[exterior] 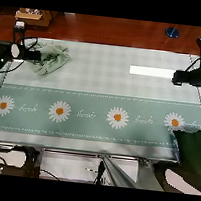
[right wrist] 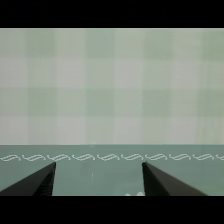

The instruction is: Fold the shirts.

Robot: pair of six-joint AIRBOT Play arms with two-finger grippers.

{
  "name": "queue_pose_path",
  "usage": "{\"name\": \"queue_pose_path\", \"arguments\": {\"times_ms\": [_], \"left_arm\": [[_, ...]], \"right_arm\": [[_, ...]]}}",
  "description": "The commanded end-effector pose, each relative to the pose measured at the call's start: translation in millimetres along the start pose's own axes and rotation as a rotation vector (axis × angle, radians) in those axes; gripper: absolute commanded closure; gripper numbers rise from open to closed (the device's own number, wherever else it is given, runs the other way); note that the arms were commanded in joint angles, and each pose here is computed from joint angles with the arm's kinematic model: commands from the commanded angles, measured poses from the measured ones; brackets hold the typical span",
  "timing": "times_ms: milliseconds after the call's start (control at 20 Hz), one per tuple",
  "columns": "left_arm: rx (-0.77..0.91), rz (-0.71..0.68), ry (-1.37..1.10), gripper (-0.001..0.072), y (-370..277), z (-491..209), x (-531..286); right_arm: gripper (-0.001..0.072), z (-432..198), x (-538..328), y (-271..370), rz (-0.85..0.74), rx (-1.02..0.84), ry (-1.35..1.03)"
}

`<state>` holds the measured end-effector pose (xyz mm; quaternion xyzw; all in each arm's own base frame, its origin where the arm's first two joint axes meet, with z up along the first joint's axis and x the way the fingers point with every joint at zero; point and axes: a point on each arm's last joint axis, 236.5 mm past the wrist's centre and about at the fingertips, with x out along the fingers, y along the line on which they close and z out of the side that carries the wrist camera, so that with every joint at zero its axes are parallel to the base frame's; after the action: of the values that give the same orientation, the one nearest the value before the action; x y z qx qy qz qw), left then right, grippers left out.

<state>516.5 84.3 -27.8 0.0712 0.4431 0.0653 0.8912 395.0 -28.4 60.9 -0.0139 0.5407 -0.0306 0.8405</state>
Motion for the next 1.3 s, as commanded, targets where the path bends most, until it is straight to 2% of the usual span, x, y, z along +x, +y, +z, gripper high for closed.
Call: {"name": "queue_pose_path", "arguments": {"times_ms": [0, 50, 100, 150, 200, 250, 400, 550, 800, 1000, 1150, 1250], "left_arm": [[-0.002, -0.013, 0.059, -0.001, -6, -24, 33], [-0.005, -0.018, 0.075, -0.0001, -8, -30, 39], [-0.015, -0.026, 0.088, 0.007, -11, -35, 43], [-0.015, -0.027, 0.104, 0.0273, -12, -40, 45], [-0.033, -0.038, 0.115, 0.0616, -14, -41, 44], [-0.038, -0.04, 0.113, 0.068, -15, -37, 41], [-0.038, -0.028, 0.093, 0.0681, -8, 0, 10], [-0.041, -0.02, -0.049, 0.0681, -4, 79, -66], [-0.01, -0.093, -0.53, 0.0681, -36, 202, -300], [0.032, -0.241, -0.823, 0.0681, -72, 203, -469], [0.073, -0.36, -0.905, 0.0681, -98, 182, -531], [0.105, -0.417, -0.895, 0.0681, -116, 171, -541]], "right_arm": [[0.0107, -2, 0, 8, 0.031, 0.012, 0.009], [0.0107, -2, 0, 9, 0.038, 0.015, 0.011], [0.0107, -3, 0, 11, 0.045, 0.018, 0.012], [0.0107, -3, 0, 12, 0.048, 0.019, 0.013], [0.0107, -3, 0, 11, 0.047, 0.019, 0.013], [0.0107, -3, 0, 11, 0.047, 0.019, 0.013], [0.0107, -3, 0, 10, 0.043, -0.002, 0.014], [0.0107, -6, 0, 9, 0.037, -0.029, 0.025], [0.0107, -26, -2, -4, -0.015, -0.079, 0.112], [0.0107, -42, -5, -18, -0.07, -0.107, 0.183], [0.0107, -51, -7, -20, -0.072, -0.119, 0.223], [0.0108, -55, -7, -20, -0.071, -0.119, 0.238]]}}
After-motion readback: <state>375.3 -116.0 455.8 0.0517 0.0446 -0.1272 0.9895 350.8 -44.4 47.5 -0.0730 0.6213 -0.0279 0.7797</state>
